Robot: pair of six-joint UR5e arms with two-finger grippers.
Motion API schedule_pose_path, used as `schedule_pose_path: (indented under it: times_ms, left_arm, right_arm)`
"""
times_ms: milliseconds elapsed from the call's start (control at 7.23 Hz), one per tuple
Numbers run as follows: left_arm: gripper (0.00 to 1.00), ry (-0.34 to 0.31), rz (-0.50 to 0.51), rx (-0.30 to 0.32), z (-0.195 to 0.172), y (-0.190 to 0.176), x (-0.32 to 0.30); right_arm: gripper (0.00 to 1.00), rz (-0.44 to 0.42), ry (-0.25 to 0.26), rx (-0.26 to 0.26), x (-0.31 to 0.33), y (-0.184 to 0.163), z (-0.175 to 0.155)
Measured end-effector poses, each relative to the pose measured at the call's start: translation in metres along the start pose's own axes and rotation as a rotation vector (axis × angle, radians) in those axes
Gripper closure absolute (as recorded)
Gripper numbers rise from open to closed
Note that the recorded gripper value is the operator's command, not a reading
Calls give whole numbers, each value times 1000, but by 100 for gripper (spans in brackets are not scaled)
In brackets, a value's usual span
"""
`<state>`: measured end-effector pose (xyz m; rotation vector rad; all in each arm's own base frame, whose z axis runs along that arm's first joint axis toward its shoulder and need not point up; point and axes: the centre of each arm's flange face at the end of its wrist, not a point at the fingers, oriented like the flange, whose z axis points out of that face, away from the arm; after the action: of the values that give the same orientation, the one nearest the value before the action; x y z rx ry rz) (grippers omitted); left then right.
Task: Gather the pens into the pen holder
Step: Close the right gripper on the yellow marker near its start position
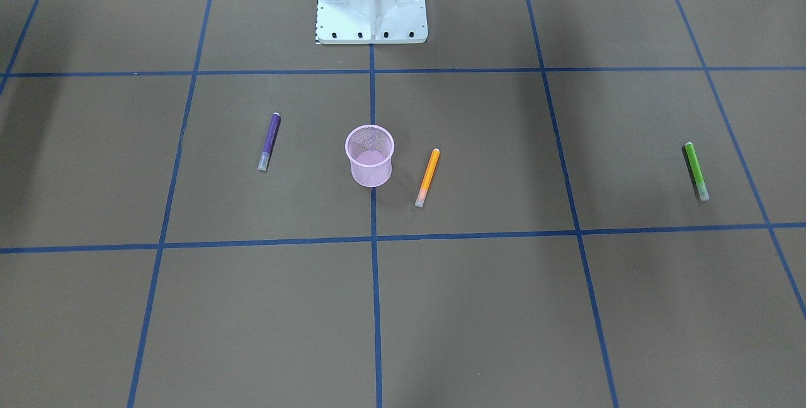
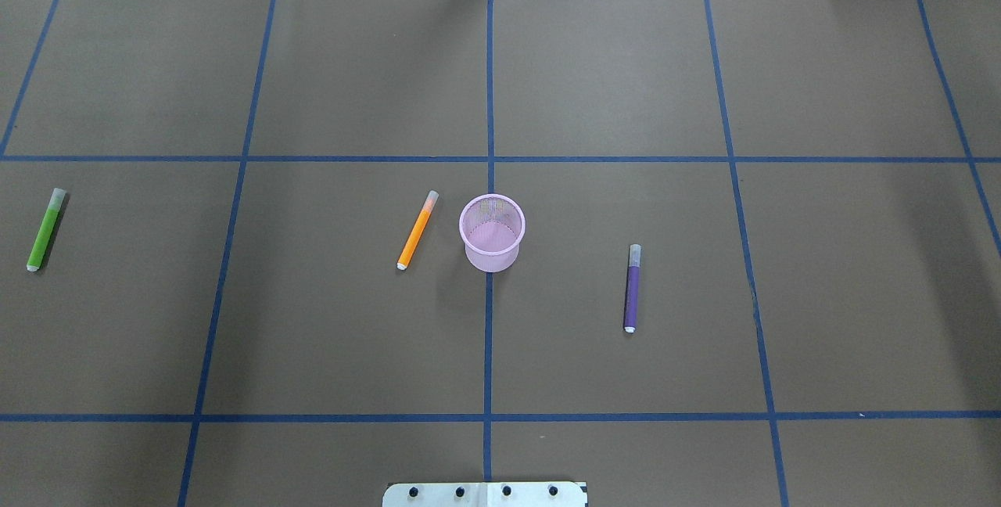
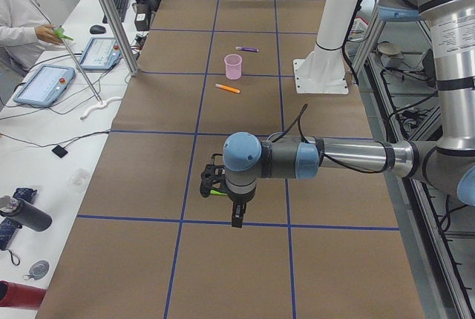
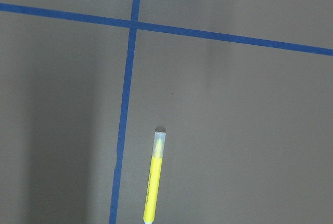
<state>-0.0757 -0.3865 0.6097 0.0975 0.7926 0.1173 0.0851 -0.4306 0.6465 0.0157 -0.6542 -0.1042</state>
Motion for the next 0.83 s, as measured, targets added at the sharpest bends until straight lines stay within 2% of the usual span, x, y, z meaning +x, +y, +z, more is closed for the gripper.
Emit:
schedule_pose_path:
  times_ms: [415, 830]
  left_arm:
    - [0, -8, 73, 77, -22, -25, 19]
    - [0, -29, 273, 249, -55, -85, 57]
  right_arm:
    - [1, -26, 5, 36, -11, -9, -16]
    - [1, -100, 14, 145, -21, -22, -31]
